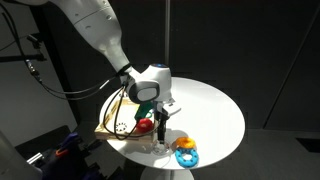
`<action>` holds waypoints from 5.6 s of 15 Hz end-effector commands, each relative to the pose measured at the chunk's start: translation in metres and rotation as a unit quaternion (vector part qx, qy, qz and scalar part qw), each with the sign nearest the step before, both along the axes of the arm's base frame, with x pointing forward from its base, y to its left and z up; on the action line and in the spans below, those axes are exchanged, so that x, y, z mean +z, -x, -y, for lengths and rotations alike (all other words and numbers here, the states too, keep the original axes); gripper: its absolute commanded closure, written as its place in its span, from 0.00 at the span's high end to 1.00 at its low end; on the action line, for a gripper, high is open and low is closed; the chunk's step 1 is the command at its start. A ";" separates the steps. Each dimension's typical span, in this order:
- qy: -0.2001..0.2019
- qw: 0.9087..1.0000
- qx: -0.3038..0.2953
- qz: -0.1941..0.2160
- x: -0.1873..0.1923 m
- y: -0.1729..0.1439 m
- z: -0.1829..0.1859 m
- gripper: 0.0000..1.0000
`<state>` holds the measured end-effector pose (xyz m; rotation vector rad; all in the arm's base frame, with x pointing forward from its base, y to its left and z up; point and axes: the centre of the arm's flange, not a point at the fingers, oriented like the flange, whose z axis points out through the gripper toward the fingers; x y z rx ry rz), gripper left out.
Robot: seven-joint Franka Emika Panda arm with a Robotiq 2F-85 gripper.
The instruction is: Pick up the clear ring from the table and place it in the wooden tray
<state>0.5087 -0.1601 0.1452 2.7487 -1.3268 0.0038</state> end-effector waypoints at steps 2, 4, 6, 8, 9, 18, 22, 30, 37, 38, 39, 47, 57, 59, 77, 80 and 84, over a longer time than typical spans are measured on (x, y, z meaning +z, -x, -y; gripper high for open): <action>-0.005 1.000 -0.001 0.017 -0.014 -0.003 0.000 1.00; -0.008 1.000 -0.005 0.020 -0.020 -0.001 0.000 1.00; -0.013 1.000 -0.009 0.021 -0.024 0.000 -0.001 1.00; -0.014 1.000 -0.012 0.021 -0.029 0.002 -0.001 0.99; -0.013 1.000 -0.013 0.020 -0.030 0.002 0.000 0.74; -0.006 0.999 -0.020 0.039 0.010 -0.008 0.007 0.12; -0.002 0.998 -0.018 0.054 0.032 -0.016 0.004 0.09; -0.006 0.995 0.023 0.099 0.085 -0.039 -0.050 0.09; -0.045 0.992 0.091 0.081 0.102 -0.035 -0.127 0.09; -0.057 0.991 0.101 0.072 0.104 -0.032 -0.136 0.09; -0.066 0.990 0.110 0.063 0.105 -0.031 -0.145 0.09; -0.089 0.986 0.141 -0.013 0.077 -0.005 -0.180 0.20; -0.080 0.985 0.142 -0.055 0.044 0.016 -0.173 0.72; -0.080 0.984 0.147 -0.058 0.045 0.016 -0.171 0.87; -0.083 0.927 0.341 -0.133 0.187 0.035 -0.128 1.00; -0.068 0.930 0.339 -0.126 0.219 0.038 -0.122 1.00; -0.063 0.935 0.335 -0.095 0.255 0.043 -0.117 1.00</action>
